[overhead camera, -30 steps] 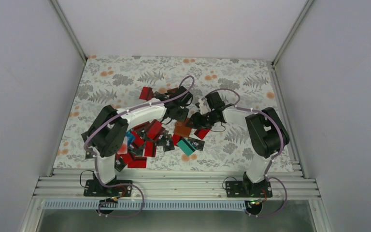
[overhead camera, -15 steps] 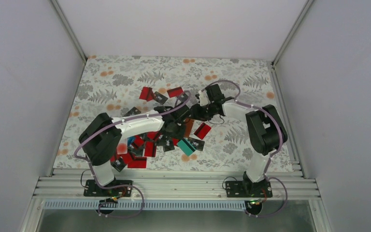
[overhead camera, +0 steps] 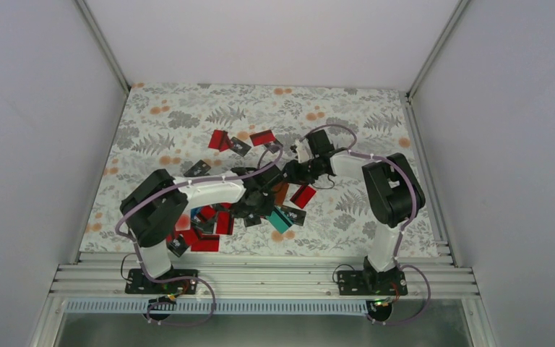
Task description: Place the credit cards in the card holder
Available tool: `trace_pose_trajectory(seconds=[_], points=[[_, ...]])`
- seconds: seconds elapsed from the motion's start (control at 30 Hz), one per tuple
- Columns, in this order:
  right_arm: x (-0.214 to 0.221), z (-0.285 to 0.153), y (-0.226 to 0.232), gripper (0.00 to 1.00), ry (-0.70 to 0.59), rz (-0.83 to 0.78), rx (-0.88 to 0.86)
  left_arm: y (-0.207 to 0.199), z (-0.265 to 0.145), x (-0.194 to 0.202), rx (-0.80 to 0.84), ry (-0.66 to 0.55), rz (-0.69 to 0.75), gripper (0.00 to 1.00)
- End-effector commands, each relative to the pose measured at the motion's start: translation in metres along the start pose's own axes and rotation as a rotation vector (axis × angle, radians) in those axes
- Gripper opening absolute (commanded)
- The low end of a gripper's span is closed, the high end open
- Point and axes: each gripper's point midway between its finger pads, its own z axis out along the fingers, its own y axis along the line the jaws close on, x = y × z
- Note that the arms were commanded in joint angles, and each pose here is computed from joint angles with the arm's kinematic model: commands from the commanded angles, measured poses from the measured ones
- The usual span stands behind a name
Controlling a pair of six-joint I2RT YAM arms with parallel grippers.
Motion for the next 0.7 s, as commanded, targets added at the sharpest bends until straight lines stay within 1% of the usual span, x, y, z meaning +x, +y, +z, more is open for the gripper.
trace_pose_trajectory(seconds=[0.0,0.13,0.33,0.47,0.67], points=[[0.023,0.0,-0.021,0.41,0.047,0.058,0.06,0.007,0.0,-0.035,-0.031,-0.093,-0.035,0.18],[0.027,-0.003,-0.017,0.41,0.047,0.066,0.045,0.016,0.003,-0.052,-0.045,-0.112,-0.015,0.17],[0.025,-0.012,-0.004,0.42,0.036,0.051,0.013,0.026,0.009,-0.059,-0.064,-0.13,0.018,0.17],[0.021,-0.02,0.006,0.42,0.016,0.034,-0.008,0.026,-0.007,-0.066,-0.072,-0.161,0.049,0.17],[0.016,-0.024,0.014,0.41,-0.009,0.015,-0.026,0.022,-0.051,-0.072,-0.068,-0.22,0.128,0.17]])
